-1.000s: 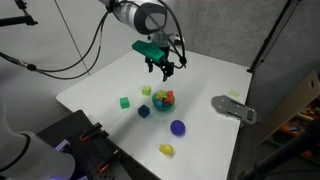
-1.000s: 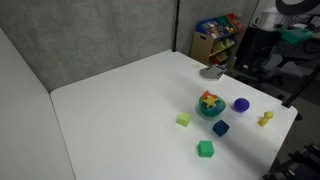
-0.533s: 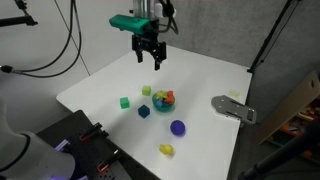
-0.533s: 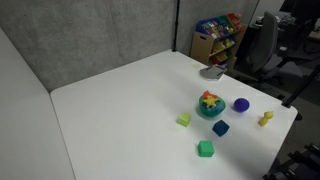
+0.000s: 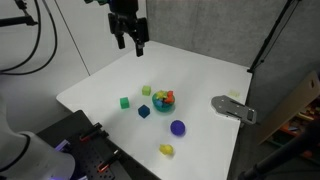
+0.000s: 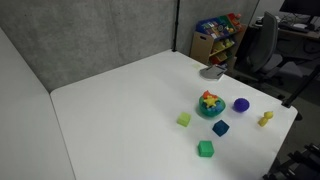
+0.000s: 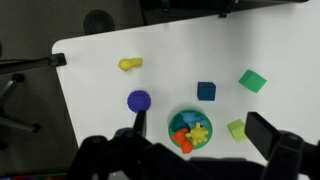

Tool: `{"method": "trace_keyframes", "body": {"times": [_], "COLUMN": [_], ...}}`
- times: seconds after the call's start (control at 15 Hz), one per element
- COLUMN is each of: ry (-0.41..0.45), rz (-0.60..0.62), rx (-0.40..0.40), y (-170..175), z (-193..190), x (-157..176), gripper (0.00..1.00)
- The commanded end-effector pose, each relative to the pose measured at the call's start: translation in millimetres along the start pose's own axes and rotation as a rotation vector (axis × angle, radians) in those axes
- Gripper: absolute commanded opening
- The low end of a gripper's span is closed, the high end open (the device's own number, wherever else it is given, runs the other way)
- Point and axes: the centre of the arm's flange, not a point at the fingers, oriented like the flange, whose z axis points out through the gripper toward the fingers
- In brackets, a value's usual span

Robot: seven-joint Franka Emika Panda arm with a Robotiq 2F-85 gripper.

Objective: Put the round yellow toy in the bowl

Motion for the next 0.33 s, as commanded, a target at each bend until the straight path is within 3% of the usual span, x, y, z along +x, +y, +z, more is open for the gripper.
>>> {"method": "trace_keyframes", "body": {"times": [0.0, 0.27], "ry": [-0.008, -0.007], "rz": [0.008, -0.001], "rx": [0.022, 0.002], "y": [-1.7, -1.4], "z": [-4.3, -3.3], "x": [-19.7, -9.4], "gripper": [1.00, 1.00]}}
